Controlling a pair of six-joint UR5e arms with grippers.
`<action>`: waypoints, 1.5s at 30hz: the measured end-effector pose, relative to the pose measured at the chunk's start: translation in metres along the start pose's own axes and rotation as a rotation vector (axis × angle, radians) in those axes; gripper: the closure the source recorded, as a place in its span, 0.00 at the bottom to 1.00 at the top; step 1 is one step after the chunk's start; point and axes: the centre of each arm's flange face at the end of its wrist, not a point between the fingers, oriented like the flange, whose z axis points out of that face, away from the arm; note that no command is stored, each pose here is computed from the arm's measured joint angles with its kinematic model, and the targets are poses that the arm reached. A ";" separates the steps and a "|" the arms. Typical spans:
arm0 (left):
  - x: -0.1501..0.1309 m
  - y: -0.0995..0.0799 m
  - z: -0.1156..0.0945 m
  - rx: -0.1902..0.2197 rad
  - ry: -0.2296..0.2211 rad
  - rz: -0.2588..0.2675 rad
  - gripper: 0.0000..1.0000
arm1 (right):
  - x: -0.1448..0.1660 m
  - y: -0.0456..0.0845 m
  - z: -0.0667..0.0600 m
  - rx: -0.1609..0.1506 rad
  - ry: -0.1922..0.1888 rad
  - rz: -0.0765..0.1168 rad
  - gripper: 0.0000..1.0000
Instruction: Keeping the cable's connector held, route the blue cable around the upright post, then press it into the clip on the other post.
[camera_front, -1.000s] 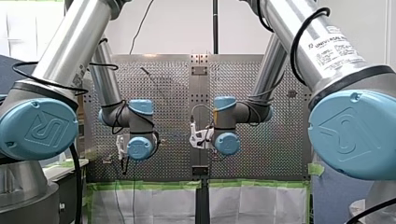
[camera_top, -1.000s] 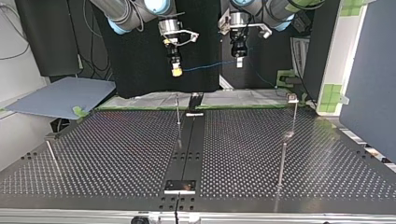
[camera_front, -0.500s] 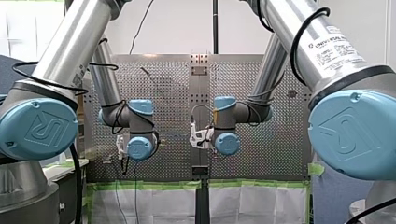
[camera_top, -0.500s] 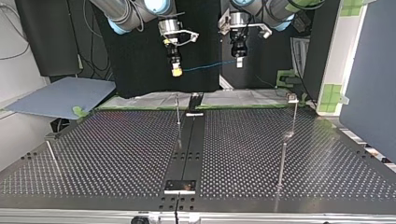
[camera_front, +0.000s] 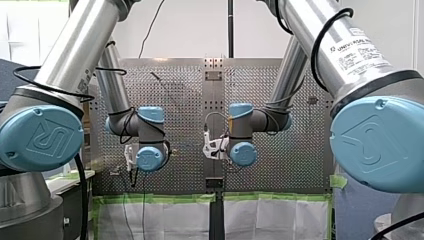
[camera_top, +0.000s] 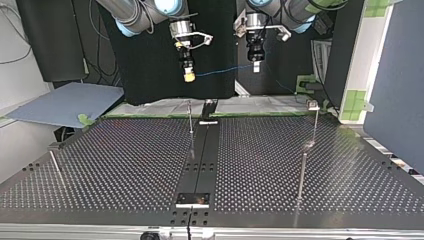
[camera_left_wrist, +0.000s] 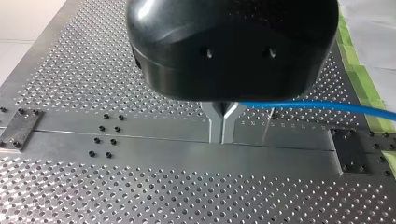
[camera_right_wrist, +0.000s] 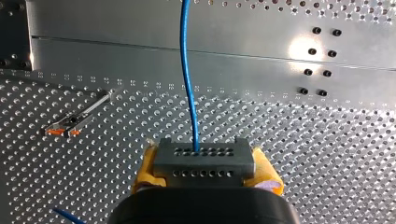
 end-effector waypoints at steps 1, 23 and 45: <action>0.000 0.000 0.000 0.000 0.000 0.000 1.00 | 0.000 0.000 0.000 0.000 0.000 0.000 1.00; -0.005 -0.001 0.001 -0.001 -0.011 -0.006 1.00 | 0.000 0.000 0.000 0.000 -0.001 0.000 1.00; -0.013 0.002 0.003 -0.014 -0.011 0.016 1.00 | -0.009 -0.008 0.003 -0.010 -0.031 -0.037 1.00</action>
